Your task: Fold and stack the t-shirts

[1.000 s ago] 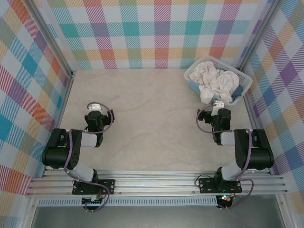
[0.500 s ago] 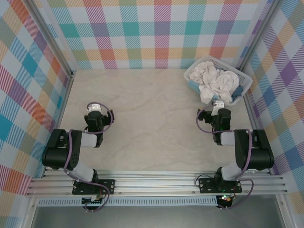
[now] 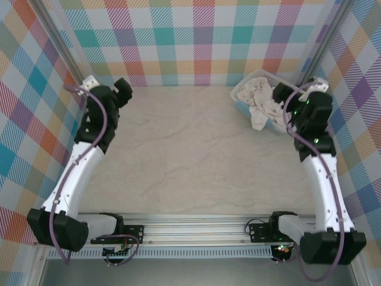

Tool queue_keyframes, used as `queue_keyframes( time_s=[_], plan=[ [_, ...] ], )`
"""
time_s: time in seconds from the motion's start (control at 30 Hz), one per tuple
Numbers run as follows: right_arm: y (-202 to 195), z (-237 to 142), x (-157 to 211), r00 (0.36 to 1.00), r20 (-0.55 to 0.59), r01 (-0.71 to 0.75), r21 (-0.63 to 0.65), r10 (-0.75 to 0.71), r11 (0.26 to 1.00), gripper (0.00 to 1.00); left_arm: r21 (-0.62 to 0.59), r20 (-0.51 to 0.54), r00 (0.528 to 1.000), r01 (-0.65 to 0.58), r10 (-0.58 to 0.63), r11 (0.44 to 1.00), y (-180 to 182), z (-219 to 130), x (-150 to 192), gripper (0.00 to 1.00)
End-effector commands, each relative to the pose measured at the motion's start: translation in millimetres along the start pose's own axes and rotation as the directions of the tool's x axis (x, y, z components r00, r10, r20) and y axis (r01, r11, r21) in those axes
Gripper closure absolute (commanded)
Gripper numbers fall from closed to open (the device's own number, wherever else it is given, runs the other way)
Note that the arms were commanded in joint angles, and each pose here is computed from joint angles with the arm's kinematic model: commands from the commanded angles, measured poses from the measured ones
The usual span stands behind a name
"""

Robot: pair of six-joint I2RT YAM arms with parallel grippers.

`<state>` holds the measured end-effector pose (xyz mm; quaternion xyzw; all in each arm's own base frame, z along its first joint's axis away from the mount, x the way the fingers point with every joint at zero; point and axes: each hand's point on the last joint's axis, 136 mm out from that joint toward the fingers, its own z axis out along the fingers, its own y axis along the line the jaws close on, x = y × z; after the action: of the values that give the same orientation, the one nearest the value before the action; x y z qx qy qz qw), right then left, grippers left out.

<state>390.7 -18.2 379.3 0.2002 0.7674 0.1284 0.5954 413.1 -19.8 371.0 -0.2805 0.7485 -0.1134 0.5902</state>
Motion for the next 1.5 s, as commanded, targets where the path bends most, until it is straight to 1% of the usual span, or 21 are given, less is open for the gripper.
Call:
queue_keyframes(
  time_s=[0.0,0.07,0.13,0.17,0.2,0.23,0.3,0.43,0.53,0.63,0.7,0.73,0.77,0.8,0.87,0.97,1.03,1.13,1.2,1.33,1.47],
  plan=[
    [-52,47,86,0.884,-0.422,-0.108,0.232,0.200,0.967,0.27,-0.054,-0.499,0.863,0.054,-0.074,0.997,0,10,122,0.07],
    [-64,75,86,0.842,-0.479,-0.135,0.259,0.249,0.956,0.35,0.038,-0.565,0.824,0.072,-0.038,0.997,-34,9,138,0.08],
    [-74,102,89,0.803,-0.519,-0.174,0.265,0.292,0.948,0.42,0.119,-0.626,0.780,0.103,-0.006,0.987,-60,7,154,0.13],
    [-79,115,91,0.788,-0.534,-0.189,0.264,0.306,0.946,0.43,0.159,-0.656,0.754,0.124,0.011,0.980,-73,4,163,0.19],
    [-84,128,96,0.776,-0.548,-0.193,0.266,0.313,0.944,0.44,0.188,-0.677,0.736,0.136,0.028,0.973,-82,0,170,0.21],
    [-88,137,99,0.772,-0.553,-0.186,0.273,0.312,0.944,0.45,0.211,-0.689,0.723,0.138,0.047,0.968,-89,-4,176,0.22],
    [-101,157,111,0.762,-0.569,-0.163,0.293,0.309,0.942,0.46,0.255,-0.695,0.713,0.127,0.090,0.958,-100,-16,184,0.22],
    [-117,188,137,0.726,-0.601,-0.182,0.299,0.333,0.937,0.46,0.269,-0.711,0.693,0.106,0.123,0.957,-98,-31,203,0.23],
    [-124,205,152,0.703,-0.621,-0.189,0.307,0.346,0.933,0.50,0.253,-0.729,0.675,0.109,0.115,0.961,-90,-38,215,0.25],
    [-125,218,157,0.701,-0.626,-0.201,0.288,0.343,0.936,0.56,0.246,-0.733,0.669,0.096,0.121,0.964,-83,-43,218,0.26],
    [-123,225,155,0.708,-0.624,-0.208,0.263,0.331,0.942,0.69,0.243,-0.738,0.663,0.087,0.126,0.966,-80,-46,218,0.27],
    [-123,226,154,0.711,-0.624,-0.203,0.260,0.325,0.944,0.74,0.245,-0.738,0.661,0.081,0.131,0.966,-80,-47,218,0.27],
    [-123,227,152,0.713,-0.624,-0.197,0.259,0.319,0.946,0.82,0.242,-0.738,0.662,0.074,0.134,0.967,-78,-47,217,0.28],
    [-122,227,148,0.724,-0.618,-0.186,0.255,0.308,0.949,0.91,0.241,-0.738,0.661,0.067,0.138,0.968,-77,-48,217,0.28],
    [-119,223,137,0.752,-0.595,-0.166,0.245,0.283,0.955,0.99,0.244,-0.736,0.662,0.059,0.145,0.968,-77,-48,216,0.29],
    [-104,208,103,0.821,-0.521,-0.143,0.209,0.234,0.967,1.00,0.248,-0.731,0.666,0.056,0.149,0.967,-79,-46,214,0.30],
    [-86,192,72,0.872,-0.449,-0.129,0.174,0.196,0.976,1.00,0.248,-0.728,0.669,0.055,0.149,0.967,-81,-45,212,0.30],
    [-47,160,20,0.931,-0.331,-0.127,0.096,0.151,0.987,1.00,0.249,-0.725,0.673,0.053,0.149,0.967,-83,-43,211,0.30],
    [-14,135,-16,0.959,-0.253,-0.129,0.011,0.128,0.992,1.00,0.251,-0.724,0.673,0.054,0.150,0.967,-85,-42,211,0.30],
    [54,89,-64,0.984,-0.154,-0.120,-0.192,0.091,0.974,1.00,0.247,-0.715,0.682,0.038,0.156,0.968,-86,-38,208,0.30],
    [133,35,-97,0.995,-0.082,-0.091,-0.442,0.061,0.893,1.00,0.190,-0.682,0.716,-0.028,0.152,0.981,-77,-33,194,0.30]
  ],
)
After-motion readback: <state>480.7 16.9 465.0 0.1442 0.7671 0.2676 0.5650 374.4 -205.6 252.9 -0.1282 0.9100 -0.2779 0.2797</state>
